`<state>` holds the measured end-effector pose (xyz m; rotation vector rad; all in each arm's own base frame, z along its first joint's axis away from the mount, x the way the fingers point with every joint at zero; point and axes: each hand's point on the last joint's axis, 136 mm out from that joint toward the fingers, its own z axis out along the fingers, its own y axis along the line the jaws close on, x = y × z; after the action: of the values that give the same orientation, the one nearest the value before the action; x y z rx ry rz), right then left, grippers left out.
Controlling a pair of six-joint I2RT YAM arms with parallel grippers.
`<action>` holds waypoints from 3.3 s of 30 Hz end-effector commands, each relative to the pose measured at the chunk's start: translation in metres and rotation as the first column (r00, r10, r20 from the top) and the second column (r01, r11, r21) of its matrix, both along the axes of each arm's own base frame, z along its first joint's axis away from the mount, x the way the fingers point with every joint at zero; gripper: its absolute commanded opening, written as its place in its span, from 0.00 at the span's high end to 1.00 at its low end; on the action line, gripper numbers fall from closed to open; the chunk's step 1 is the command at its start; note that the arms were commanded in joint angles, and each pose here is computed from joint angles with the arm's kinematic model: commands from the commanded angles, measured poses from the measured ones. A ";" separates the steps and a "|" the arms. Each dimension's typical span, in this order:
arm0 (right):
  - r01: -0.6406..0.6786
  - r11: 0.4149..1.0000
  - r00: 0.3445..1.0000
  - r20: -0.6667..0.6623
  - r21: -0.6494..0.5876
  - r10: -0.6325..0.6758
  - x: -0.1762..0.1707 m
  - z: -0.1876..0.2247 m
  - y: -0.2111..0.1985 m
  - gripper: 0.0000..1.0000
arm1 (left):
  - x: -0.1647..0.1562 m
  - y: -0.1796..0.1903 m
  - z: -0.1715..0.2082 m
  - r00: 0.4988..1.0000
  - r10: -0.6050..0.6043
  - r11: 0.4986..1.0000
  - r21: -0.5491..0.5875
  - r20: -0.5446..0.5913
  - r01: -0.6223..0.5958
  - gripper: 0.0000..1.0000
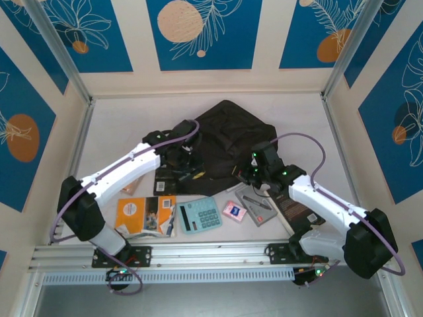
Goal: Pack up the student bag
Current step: Unzip the student bag at the center of the table.
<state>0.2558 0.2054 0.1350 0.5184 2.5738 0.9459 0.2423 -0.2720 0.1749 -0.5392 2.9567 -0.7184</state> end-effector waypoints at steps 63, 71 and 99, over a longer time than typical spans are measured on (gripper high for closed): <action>-0.064 0.996 0.968 -0.240 0.062 0.077 -0.016 0.028 -0.009 1.00 | -0.007 -0.040 0.084 0.867 -0.395 0.907 -0.024 0.306 0.421 1.00; -0.203 0.975 0.945 -0.278 -0.089 0.171 -0.034 0.008 -0.020 1.00 | -0.002 -0.006 0.065 0.880 -0.385 0.922 0.075 0.279 0.379 1.00; -0.126 0.919 0.969 -0.247 -0.373 0.033 0.059 0.010 -0.050 0.67 | -0.014 -0.008 0.051 0.871 -0.415 0.906 0.025 0.263 0.423 1.00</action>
<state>0.2994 0.1730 0.1327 0.4064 2.9607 0.4990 0.2348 -0.2633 0.2160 0.1294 2.8447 -0.7139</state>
